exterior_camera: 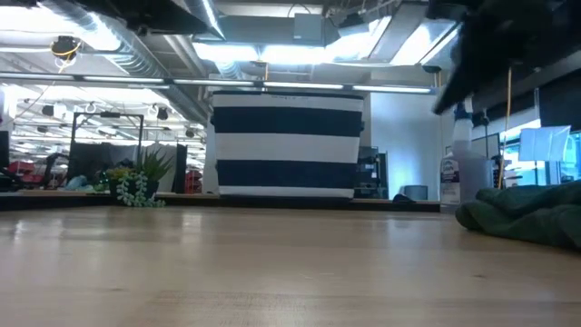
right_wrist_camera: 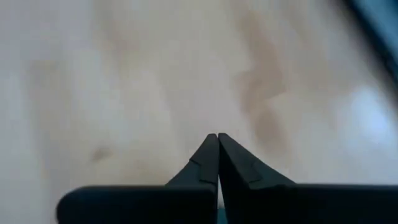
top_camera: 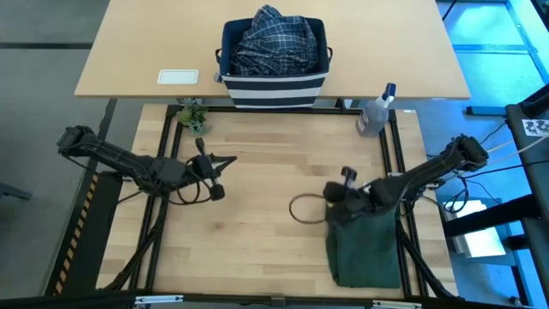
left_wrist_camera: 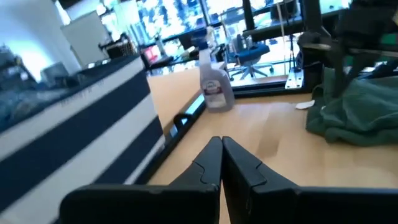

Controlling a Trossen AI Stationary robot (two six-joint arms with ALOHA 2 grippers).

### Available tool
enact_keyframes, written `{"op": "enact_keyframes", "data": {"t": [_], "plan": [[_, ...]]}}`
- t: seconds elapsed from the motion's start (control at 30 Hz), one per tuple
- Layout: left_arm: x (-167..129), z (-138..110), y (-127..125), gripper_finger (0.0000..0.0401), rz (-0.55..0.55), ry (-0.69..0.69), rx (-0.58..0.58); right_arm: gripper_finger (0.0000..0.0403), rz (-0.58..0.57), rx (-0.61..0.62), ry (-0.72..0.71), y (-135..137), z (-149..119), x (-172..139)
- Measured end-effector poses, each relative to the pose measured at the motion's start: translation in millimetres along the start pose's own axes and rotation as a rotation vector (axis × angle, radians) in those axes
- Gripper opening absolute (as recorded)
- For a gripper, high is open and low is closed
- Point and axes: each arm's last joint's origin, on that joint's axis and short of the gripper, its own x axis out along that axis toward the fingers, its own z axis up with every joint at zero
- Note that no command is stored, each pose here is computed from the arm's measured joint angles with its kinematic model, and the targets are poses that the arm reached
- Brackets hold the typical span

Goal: Fold Laundry from Bin
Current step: Fold the blue checkered pants

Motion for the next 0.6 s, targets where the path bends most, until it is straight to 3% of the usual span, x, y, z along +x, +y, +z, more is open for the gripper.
{"op": "enact_keyframes", "data": {"t": [0.17, 0.33, 0.47, 0.6], "plan": [[20.8, 9.0, 29.5, 0.0, 0.037, -0.013, 0.016, 0.0026, -0.114, -0.023, -0.041, -32.2, 23.9, 18.5], [35.6, 32.9, 72.7, 0.0, 0.082, -0.026, -0.002, 0.0067, -0.14, -0.04, -0.088, -78.8, 51.2, 40.5], [50.8, 49.7, 108.6, 0.0005, 0.151, 0.096, 0.051, 0.0096, -0.14, -0.035, -0.173, -123.2, 70.5, 48.8], [72.0, 62.6, 142.0, 0.0039, 0.228, 0.216, 0.079, 0.0117, -0.146, -0.015, -0.258, -171.4, 90.5, 46.2]]}}
